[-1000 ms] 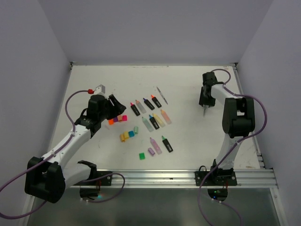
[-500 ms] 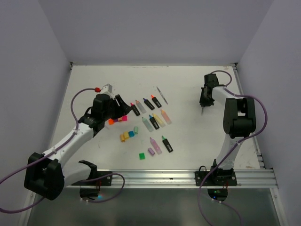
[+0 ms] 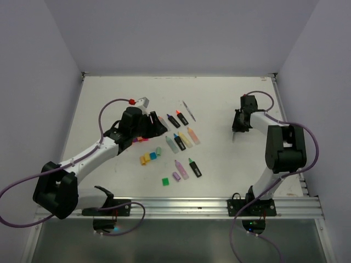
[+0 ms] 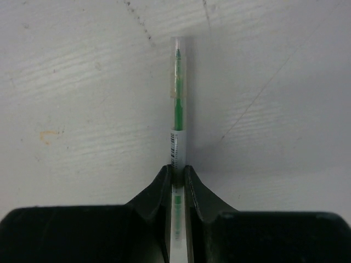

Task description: Open the pen caps

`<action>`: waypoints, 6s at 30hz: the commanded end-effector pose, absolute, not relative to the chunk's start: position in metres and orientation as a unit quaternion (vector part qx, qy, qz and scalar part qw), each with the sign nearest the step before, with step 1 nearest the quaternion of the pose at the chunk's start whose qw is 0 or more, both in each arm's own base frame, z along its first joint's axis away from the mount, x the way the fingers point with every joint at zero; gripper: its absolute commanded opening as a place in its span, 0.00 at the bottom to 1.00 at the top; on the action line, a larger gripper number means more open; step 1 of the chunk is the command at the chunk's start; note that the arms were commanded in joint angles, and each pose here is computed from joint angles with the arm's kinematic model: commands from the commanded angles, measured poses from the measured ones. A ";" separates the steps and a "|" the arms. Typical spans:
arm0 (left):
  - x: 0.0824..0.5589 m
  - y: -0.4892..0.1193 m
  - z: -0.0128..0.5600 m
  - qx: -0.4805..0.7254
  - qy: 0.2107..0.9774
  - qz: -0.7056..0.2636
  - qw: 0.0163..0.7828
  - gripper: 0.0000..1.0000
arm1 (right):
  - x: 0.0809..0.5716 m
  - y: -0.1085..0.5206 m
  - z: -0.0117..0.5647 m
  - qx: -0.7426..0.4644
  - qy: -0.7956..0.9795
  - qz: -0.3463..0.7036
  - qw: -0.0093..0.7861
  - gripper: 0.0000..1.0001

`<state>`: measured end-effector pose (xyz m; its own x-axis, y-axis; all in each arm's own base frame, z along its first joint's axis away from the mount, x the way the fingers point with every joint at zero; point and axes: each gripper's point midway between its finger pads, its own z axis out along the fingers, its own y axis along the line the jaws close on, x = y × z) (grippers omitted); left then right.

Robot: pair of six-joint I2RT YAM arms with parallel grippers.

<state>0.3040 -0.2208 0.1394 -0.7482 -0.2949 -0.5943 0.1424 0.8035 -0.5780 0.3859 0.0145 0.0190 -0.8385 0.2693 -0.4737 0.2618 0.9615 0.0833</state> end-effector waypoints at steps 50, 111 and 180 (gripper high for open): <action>0.287 -0.402 0.216 0.146 0.720 -0.571 0.367 0.36 | 0.331 0.221 0.220 0.050 0.776 0.455 0.433 0.00; 0.304 -0.144 0.118 -0.131 0.873 -0.209 0.421 0.00 | 0.457 0.160 0.160 -0.002 0.891 0.231 0.391 0.00; 0.268 -0.048 0.129 -0.326 0.825 -0.142 0.440 0.90 | 0.507 0.174 0.105 -0.086 0.912 0.020 0.400 0.98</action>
<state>0.2565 -0.0429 0.0942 -0.4257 -0.6759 -0.6017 -0.4878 0.7314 -0.4765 0.4968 0.1892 0.0313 -0.7713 -0.2149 -0.5991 -0.2644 0.9644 -0.0056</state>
